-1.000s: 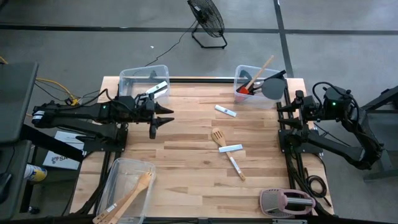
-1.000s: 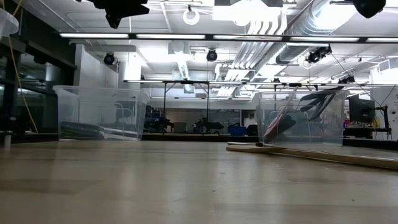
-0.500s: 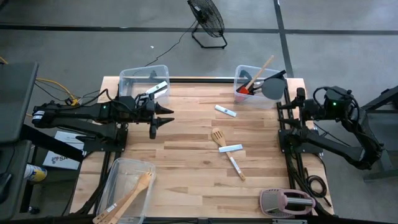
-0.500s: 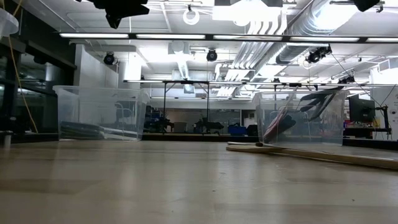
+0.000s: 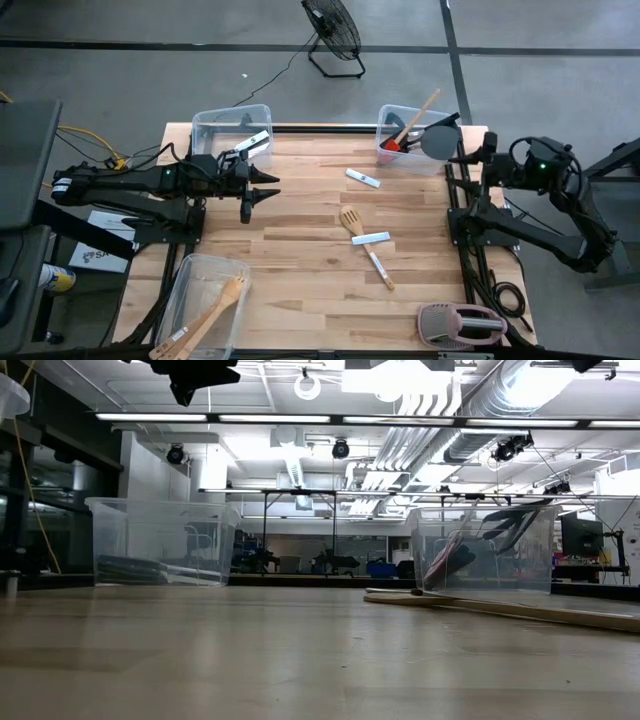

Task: Pick & Place Kitchen Items
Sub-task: Put the brown serving spoon into the bottom transparent bin

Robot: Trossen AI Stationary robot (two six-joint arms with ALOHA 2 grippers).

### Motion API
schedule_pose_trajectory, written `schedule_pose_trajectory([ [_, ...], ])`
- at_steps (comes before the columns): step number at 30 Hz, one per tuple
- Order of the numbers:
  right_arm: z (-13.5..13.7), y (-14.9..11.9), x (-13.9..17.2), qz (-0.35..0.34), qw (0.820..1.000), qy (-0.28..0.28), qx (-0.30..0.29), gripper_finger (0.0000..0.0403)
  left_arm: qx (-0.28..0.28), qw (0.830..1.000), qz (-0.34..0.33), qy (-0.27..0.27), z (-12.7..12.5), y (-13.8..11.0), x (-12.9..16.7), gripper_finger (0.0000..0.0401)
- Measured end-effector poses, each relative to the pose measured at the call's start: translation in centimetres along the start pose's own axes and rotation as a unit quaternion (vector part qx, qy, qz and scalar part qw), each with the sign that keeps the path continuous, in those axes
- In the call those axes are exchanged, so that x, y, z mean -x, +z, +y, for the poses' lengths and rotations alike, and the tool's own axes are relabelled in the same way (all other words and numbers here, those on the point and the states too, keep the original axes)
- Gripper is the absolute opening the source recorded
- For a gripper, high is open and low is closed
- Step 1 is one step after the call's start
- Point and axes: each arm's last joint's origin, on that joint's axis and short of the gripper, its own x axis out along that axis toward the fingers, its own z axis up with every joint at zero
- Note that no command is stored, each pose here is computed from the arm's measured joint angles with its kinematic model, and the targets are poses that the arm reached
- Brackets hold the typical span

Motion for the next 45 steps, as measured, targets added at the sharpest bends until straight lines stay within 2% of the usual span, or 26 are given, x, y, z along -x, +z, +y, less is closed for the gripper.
schedule_pose_trajectory([
  [3,-0.1,0.4,0.0,-0.02,1.0,-0.001,-0.008,0.0215,0.0,1.0,0.0,0.0,0.0,0.0,0.0,0.0141],
  [9,-0.1,0.9,0.0,-0.042,0.984,0.021,-0.17,0.0215,0.0,1.0,0.0,0.0,0.0,0.0,0.0,0.0141],
  [16,-0.5,0.2,-1.0,0.014,0.955,0.0,-0.297,0.0215,0.0,1.0,0.0,0.0,0.0,0.0,0.0,0.0141],
  [26,-1.5,-0.2,-4.1,0.095,0.908,-0.019,-0.407,0.0215,0.0,1.0,0.0,0.0,0.0,0.0,0.0,0.0141],
  [31,-1.2,0.0,-6.8,0.14,0.89,0.011,-0.434,0.0215,0.0,1.0,0.0,0.0,0.0,0.0,0.0,0.0141],
  [38,0.5,0.1,-10.2,0.187,0.892,-0.02,-0.412,0.0215,0.0,1.0,0.0,0.0,0.0,0.0,0.0,0.0141],
  [45,2.6,0.2,-13.7,0.215,0.887,-0.008,-0.409,0.0215,0.0,1.0,0.0,0.0,0.0,0.0,0.0,0.0141],
])
